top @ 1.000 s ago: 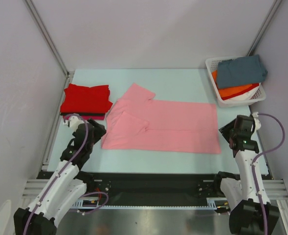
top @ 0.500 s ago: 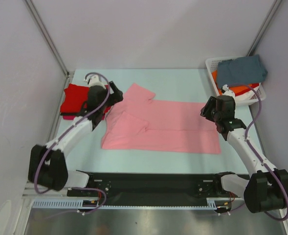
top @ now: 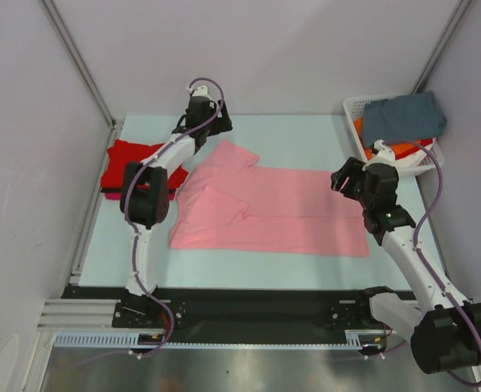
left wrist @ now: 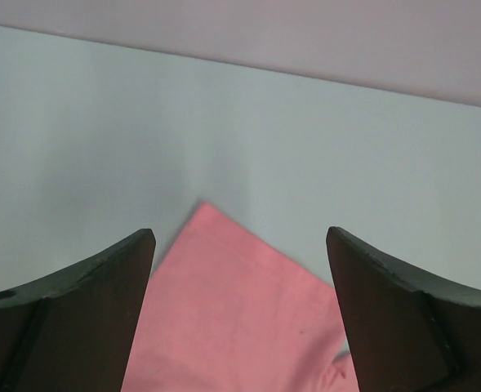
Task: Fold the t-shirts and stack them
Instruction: Fold the tshirt
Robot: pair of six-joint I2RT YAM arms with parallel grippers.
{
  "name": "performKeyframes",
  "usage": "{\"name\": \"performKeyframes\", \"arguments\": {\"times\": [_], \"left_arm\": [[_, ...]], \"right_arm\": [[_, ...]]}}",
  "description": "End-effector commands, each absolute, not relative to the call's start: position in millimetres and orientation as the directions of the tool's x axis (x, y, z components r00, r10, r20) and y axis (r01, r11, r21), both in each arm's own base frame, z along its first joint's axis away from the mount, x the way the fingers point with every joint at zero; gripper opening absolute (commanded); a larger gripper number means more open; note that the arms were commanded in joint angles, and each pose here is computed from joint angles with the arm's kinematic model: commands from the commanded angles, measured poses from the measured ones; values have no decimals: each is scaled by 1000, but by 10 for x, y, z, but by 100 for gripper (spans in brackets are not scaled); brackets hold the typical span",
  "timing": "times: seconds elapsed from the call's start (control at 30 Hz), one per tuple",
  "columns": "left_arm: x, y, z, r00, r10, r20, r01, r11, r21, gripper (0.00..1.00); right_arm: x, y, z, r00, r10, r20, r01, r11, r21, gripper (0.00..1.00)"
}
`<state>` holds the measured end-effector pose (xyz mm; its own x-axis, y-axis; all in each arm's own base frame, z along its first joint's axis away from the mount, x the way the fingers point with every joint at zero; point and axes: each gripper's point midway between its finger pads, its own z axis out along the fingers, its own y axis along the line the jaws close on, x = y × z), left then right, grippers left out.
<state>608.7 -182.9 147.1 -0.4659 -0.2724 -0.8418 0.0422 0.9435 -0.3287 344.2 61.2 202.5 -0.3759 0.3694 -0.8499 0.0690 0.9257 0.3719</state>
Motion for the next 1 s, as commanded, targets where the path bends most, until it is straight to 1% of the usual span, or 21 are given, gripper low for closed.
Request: {"name": "performKeyframes", "arguments": {"times": [0.0, 0.03, 0.07, 0.13, 0.23, 0.47, 0.57, 0.67, 0.77, 0.87, 0.97], "left_arm": [[6240, -1878, 1243, -524, -230, -820, 64, 950, -307, 91], [6309, -1904, 1319, -517, -238, -822, 69, 946, -318, 91], [6342, -1915, 1101, -549, -240, -801, 58, 945, -323, 91], [6378, -1989, 1122, -578, -277, -768, 59, 924, -378, 91], [6378, -2037, 911, -632, -328, -702, 32, 894, -446, 90], [6355, -1953, 648, -661, -356, -660, -37, 895, -445, 89], [6332, -2003, 545, -695, -392, -603, -48, 862, -505, 89], [6329, -2010, 459, -712, -404, -574, -56, 848, -527, 86], [6298, -1975, 354, -723, -400, -563, -77, 857, -510, 82], [6254, -2044, 286, -745, -397, -537, -67, 845, -531, 76], [6249, -2065, 279, -752, -391, -531, -55, 840, -540, 65]], "right_arm": [[3479, 653, 2143, -334, 372, -866, 30, 923, 384, 65], [3486, 661, 2140, -334, 376, -864, 28, 920, 390, 65], [3493, 666, 2124, -338, 379, -861, 29, 919, 393, 65], [3498, 675, 2104, -345, 384, -856, 30, 917, 399, 65], [3503, 678, 2072, -346, 391, -853, 30, 913, 407, 65], [3501, 630, 1993, -351, 423, -835, 50, 899, 435, 64], [3516, 591, 1943, -354, 433, -829, 69, 896, 439, 64], [3524, 609, 1907, -375, 440, -816, 62, 890, 451, 63], [3521, 567, 1884, -377, 449, -810, 76, 887, 456, 63], [3514, 524, 1861, -374, 465, -802, 93, 880, 466, 63], [3530, 500, 1845, -377, 470, -798, 94, 877, 471, 63]]}}
